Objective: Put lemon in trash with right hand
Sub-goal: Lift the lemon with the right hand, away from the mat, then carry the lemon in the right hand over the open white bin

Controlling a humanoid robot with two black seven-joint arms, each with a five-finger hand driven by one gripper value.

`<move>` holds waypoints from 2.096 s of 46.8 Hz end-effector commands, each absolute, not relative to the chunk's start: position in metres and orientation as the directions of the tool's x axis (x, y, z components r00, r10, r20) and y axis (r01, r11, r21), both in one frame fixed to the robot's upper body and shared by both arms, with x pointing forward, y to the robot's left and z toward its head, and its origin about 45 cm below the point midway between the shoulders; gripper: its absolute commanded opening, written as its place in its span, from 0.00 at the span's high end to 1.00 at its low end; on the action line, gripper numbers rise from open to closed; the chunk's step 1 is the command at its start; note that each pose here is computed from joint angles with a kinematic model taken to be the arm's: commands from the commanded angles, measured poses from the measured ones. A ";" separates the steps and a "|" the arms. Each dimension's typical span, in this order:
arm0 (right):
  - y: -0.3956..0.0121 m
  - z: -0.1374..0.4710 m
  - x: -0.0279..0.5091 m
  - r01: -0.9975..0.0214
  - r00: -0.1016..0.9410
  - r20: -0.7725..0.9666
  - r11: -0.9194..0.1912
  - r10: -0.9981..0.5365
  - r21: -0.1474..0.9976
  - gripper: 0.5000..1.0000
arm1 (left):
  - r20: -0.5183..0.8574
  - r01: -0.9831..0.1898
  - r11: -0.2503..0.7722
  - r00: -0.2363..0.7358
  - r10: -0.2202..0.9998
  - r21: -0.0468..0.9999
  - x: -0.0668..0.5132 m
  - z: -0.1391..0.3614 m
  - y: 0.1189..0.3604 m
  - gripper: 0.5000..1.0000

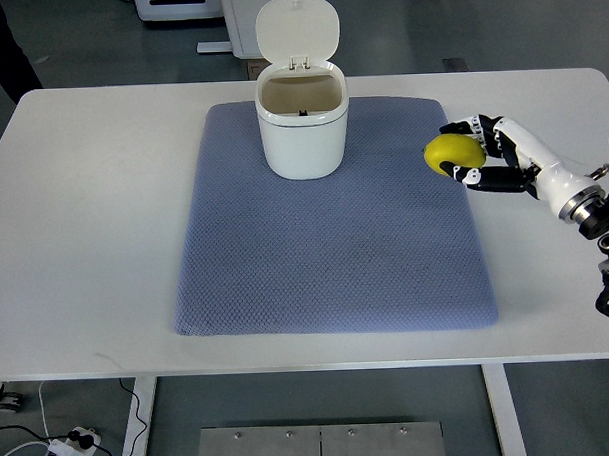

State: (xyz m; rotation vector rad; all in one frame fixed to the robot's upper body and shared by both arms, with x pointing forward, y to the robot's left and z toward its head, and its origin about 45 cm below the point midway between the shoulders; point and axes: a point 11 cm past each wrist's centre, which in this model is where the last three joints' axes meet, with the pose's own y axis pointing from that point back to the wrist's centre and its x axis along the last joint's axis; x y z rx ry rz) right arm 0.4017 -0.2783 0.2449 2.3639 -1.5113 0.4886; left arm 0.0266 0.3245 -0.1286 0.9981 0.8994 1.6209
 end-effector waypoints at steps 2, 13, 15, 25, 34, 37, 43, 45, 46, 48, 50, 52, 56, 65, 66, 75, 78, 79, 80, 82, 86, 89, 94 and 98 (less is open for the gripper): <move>-0.287 0.265 0.411 -0.917 0.375 0.422 -0.397 -0.825 0.040 1.00 | 0.183 -0.357 -0.234 -0.170 0.968 0.904 0.027 -0.129 0.325 0.00; -0.301 0.307 0.427 -0.923 0.349 0.426 -0.384 -0.835 0.004 1.00 | 0.183 -0.357 -0.234 -0.170 0.968 0.904 0.027 -0.129 0.325 0.00; -0.300 0.310 0.428 -0.922 0.350 0.427 -0.387 -0.834 0.001 1.00 | 0.183 -0.357 -0.234 -0.170 0.968 0.904 0.027 -0.129 0.325 0.00; -0.293 0.312 0.431 -0.920 0.360 0.426 -0.391 -0.830 0.016 1.00 | 0.183 -0.357 -0.234 -0.170 0.968 0.904 0.027 -0.129 0.325 0.00; -0.256 0.319 0.450 -0.910 0.387 0.406 -0.415 -0.828 0.021 1.00 | 0.184 -0.357 -0.235 -0.170 0.968 0.904 0.027 -0.129 0.325 0.00; -0.242 0.320 0.457 -0.906 0.395 0.404 -0.423 -0.825 0.024 1.00 | 0.184 -0.357 -0.235 -0.170 0.968 0.904 0.027 -0.129 0.325 0.00; -0.208 0.321 0.463 -0.886 0.436 0.400 -0.462 -0.806 0.035 1.00 | 0.183 -0.357 -0.234 -0.170 0.968 0.904 0.027 -0.129 0.325 0.00; -0.199 0.321 0.465 -0.882 0.445 0.400 -0.469 -0.801 0.040 1.00 | 0.184 -0.357 -0.235 -0.170 0.968 0.904 0.027 -0.129 0.325 0.00; -0.195 0.321 0.466 -0.880 0.448 0.401 -0.473 -0.799 0.042 1.00 | 0.183 -0.356 -0.234 -0.170 0.968 0.905 0.026 -0.129 0.325 0.00; -0.186 0.320 0.468 -0.876 0.456 0.401 -0.481 -0.795 0.043 1.00 | 0.184 -0.357 -0.235 -0.170 0.968 0.904 0.027 -0.129 0.325 0.00; -0.176 0.321 0.469 -0.870 0.465 0.402 -0.491 -0.789 0.043 1.00 | 0.183 -0.356 -0.234 -0.170 0.968 0.905 0.026 -0.129 0.325 0.00; -0.169 0.322 0.471 -0.867 0.470 0.401 -0.496 -0.787 0.043 1.00 | 0.183 -0.357 -0.234 -0.170 0.968 0.904 0.027 -0.129 0.325 0.00; -0.159 0.322 0.475 -0.868 0.471 0.395 -0.495 -0.788 0.047 1.00 | 0.184 -0.357 -0.235 -0.170 0.968 0.904 0.027 -0.129 0.325 0.00; -0.131 0.322 0.485 -0.866 0.473 0.408 -0.497 -0.781 0.054 1.00 | 0.184 -0.357 -0.235 -0.170 0.968 0.904 0.027 -0.129 0.325 0.00; -0.128 0.321 0.486 -0.866 0.474 0.409 -0.497 -0.780 0.056 1.00 | 0.183 -0.357 -0.234 -0.170 0.968 0.904 0.027 -0.129 0.325 0.00; -0.106 0.315 0.492 -0.873 0.472 0.393 -0.482 -0.789 0.079 1.00 | 0.184 -0.357 -0.235 -0.170 0.968 0.904 0.027 -0.129 0.325 0.00; -0.098 0.316 0.495 -0.875 0.469 0.383 -0.478 -0.796 0.079 1.00 | 0.184 -0.357 -0.235 -0.170 0.968 0.904 0.027 -0.129 0.325 0.00; -0.096 0.318 0.496 -0.875 0.468 0.384 -0.477 -0.796 0.078 1.00 | 0.184 -0.357 -0.235 -0.170 0.968 0.904 0.027 -0.129 0.325 0.00; -0.093 0.318 0.496 -0.875 0.469 0.384 -0.478 -0.796 0.077 1.00 | 0.183 -0.357 -0.234 -0.170 0.968 0.904 0.027 -0.129 0.325 0.00; -0.088 0.319 0.497 -0.873 0.472 0.385 -0.482 -0.793 0.078 1.00 | 0.184 -0.357 -0.235 -0.170 0.968 0.904 0.027 -0.129 0.325 0.00; -0.080 0.317 0.500 -0.875 0.469 0.390 -0.478 -0.793 0.080 1.00 | 0.183 -0.357 -0.234 -0.170 0.968 0.904 0.027 -0.129 0.325 0.00; -0.074 0.317 0.501 -0.873 0.471 0.394 -0.482 -0.789 0.078 1.00 | 0.184 -0.357 -0.235 -0.170 0.968 0.904 0.027 -0.129 0.325 0.00; -0.070 0.315 0.501 -0.868 0.480 0.391 -0.490 -0.786 0.081 1.00 | 0.184 -0.357 -0.235 -0.170 0.968 0.904 0.027 -0.129 0.325 0.00; -0.070 0.316 0.501 -0.868 0.478 0.395 -0.489 -0.784 0.080 1.00 | 0.183 -0.357 -0.234 -0.170 0.968 0.904 0.027 -0.129 0.325 0.00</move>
